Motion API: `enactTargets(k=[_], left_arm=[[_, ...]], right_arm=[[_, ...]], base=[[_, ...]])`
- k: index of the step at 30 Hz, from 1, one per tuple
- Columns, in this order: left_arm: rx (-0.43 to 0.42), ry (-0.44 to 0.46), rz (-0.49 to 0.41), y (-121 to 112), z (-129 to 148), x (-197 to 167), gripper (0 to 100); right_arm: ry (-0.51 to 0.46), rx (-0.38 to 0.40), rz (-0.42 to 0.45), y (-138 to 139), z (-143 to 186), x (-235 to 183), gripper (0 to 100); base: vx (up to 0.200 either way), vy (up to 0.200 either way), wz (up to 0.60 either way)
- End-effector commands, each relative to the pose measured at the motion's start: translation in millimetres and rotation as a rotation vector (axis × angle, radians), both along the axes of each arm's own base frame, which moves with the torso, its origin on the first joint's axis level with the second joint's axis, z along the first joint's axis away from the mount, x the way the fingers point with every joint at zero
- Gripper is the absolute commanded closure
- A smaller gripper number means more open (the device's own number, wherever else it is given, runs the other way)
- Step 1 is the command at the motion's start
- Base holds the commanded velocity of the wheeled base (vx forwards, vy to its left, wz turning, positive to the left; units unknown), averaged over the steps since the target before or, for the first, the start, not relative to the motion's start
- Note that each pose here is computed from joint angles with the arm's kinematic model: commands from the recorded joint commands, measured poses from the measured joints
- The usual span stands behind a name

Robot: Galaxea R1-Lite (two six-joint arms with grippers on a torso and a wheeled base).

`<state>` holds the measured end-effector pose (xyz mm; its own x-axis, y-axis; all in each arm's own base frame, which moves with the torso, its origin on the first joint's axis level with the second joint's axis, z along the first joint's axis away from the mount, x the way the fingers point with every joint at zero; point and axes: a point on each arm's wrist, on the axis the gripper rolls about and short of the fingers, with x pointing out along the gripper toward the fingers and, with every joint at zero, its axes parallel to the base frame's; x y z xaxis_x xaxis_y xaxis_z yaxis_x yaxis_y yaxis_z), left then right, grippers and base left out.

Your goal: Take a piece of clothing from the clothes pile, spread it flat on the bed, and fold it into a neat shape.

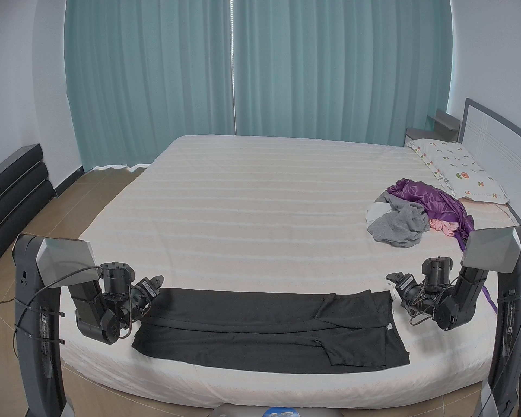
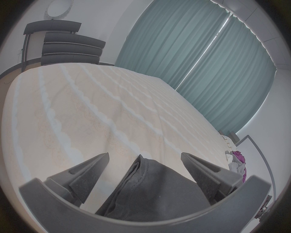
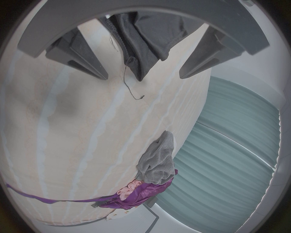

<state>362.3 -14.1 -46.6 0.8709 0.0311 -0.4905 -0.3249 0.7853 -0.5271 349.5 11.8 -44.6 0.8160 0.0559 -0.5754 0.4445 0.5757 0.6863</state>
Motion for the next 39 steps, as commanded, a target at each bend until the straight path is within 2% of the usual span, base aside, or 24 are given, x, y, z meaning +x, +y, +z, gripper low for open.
enactTargets(k=[1, 3, 11, 23, 27, 30, 34, 35, 39], left_arm=[[0.0, 0.0, 0.001, 0.3, 4.6, -3.9, 0], [0.0, 0.006, 0.001, 0.4, 4.9, -6.2, 0], [-0.003, 0.044, -0.009, -1.5, 11.1, -25.0, 0], [-0.005, 0.213, -0.001, 3.0, -4.5, -72.2, 0], [-0.008, 0.223, 0.005, 5.1, -5.1, -81.1, 0], [-0.011, 0.179, 0.01, 7.1, -0.9, -91.3, 0], [-0.008, 0.168, 0.004, 5.5, -0.5, -93.8, 0], [-0.008, 0.168, 0.004, 5.5, -0.4, -94.1, 100], [-0.007, 0.193, 0.005, 5.8, -1.5, -100.5, 100]], right_arm=[[-0.005, 0.014, -0.007, -1.4, 6.6, -4.2, 0], [-0.009, 0.024, -0.014, -1.4, 8.5, -4.7, 0], [-0.013, 0.032, -0.019, -0.5, 7.4, -7.2, 0], [-0.021, 0.026, -0.01, 2.0, 5.5, -9.9, 0], [-0.021, 0.026, -0.01, 2.0, 5.5, -9.9, 0], [-0.019, 0.026, -0.01, 1.9, 5.3, -10.2, 0], [-0.021, 0.026, -0.01, 2.0, 5.5, -9.9, 0], [-0.019, 0.026, -0.01, 1.9, 5.3, -10.2, 0], [-0.021, 0.026, -0.01, 2.0, 5.5, -9.9, 0]], base=[[-0.2, 0.0, 0.0], [-0.2, 0.0, 0.0], [0.0, 0.0, 0.0], [0.0, 0.0, 0.0], [0.0, 0.0, 0.0], [0.0, 0.0, 0.0], [0.0, 0.0, 0.0], [0.0, 0.0, 0.0], [0.0, 0.0, 0.0]])
